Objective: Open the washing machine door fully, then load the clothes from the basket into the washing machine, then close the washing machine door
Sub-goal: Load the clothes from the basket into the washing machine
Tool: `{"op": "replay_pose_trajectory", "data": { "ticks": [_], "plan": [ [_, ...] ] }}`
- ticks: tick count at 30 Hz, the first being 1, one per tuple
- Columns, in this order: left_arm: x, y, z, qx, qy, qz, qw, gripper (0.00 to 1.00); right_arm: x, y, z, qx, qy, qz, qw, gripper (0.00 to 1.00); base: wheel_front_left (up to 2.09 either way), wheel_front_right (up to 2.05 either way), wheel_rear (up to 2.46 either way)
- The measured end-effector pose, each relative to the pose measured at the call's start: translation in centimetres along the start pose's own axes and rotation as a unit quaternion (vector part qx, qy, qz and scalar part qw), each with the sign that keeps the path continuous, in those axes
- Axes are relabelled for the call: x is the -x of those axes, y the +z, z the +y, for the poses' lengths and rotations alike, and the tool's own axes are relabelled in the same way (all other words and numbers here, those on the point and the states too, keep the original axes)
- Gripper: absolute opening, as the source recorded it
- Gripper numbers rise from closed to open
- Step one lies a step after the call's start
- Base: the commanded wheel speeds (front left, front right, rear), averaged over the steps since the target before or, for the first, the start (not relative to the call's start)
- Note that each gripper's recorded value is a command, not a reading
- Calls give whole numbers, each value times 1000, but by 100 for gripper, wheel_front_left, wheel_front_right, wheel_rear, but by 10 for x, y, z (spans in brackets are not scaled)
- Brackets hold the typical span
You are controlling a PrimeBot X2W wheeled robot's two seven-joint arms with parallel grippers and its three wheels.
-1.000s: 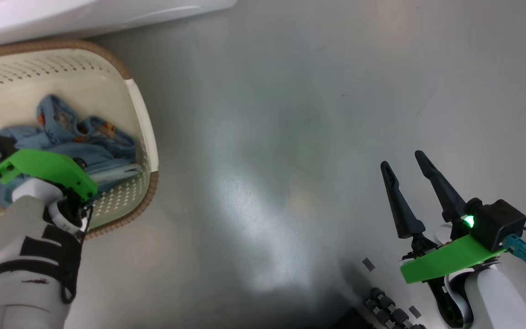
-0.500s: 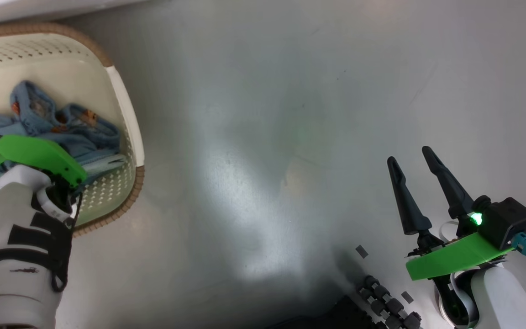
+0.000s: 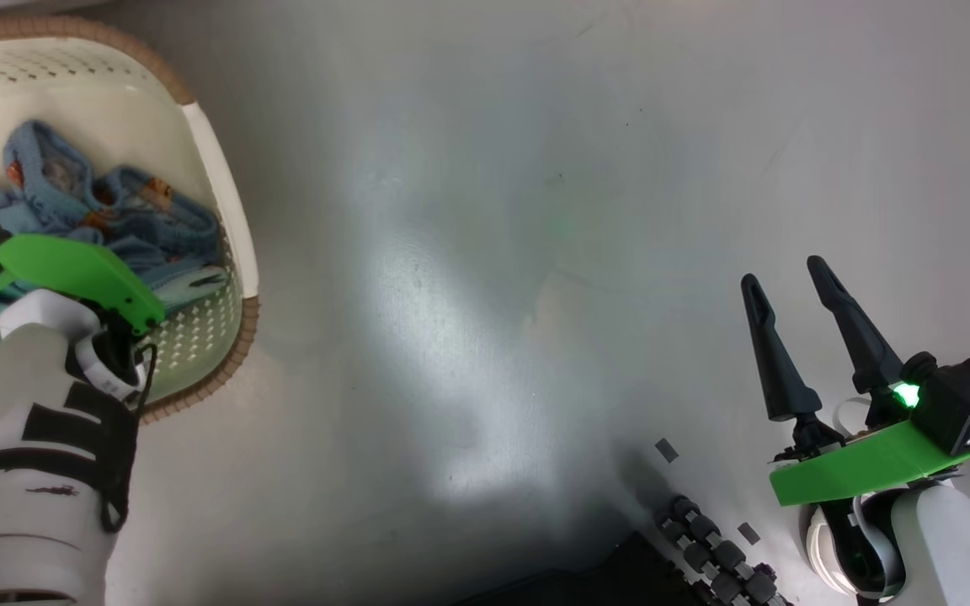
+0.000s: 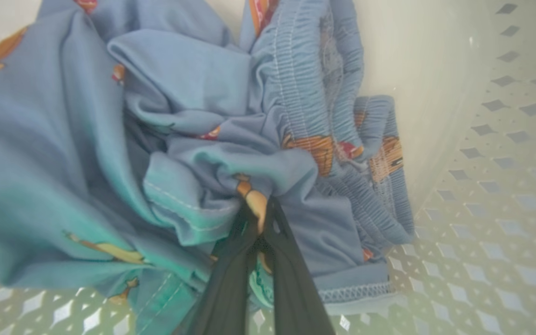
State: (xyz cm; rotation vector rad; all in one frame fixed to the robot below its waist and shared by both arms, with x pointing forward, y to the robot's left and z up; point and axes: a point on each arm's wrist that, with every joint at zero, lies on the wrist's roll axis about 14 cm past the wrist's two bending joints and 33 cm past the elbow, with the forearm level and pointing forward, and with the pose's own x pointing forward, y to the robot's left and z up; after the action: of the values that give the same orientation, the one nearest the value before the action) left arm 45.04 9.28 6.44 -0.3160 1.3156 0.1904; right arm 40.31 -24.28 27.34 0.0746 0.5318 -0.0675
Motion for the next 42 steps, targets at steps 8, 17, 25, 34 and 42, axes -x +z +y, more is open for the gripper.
{"op": "replay_pose_trajectory", "data": {
  "ticks": [8,17,25,34,42],
  "plan": [
    [15,20,1,30,-3,-57,998,0,-2,12,5,-5,6,-18,1000,100,0,0,0],
    [52,33,3,60,-29,-132,989,0,3,37,10,-13,11,-53,998,100,0,0,0],
    [100,38,6,72,-56,-180,979,0,21,64,19,-24,20,-90,995,100,0,0,0],
    [172,61,18,78,-84,-286,952,0,52,88,34,-36,37,-127,991,100,0,0,0],
    [246,65,28,74,-120,-370,918,0,88,114,46,-33,53,-174,983,100,0,0,0]
  ]
}}
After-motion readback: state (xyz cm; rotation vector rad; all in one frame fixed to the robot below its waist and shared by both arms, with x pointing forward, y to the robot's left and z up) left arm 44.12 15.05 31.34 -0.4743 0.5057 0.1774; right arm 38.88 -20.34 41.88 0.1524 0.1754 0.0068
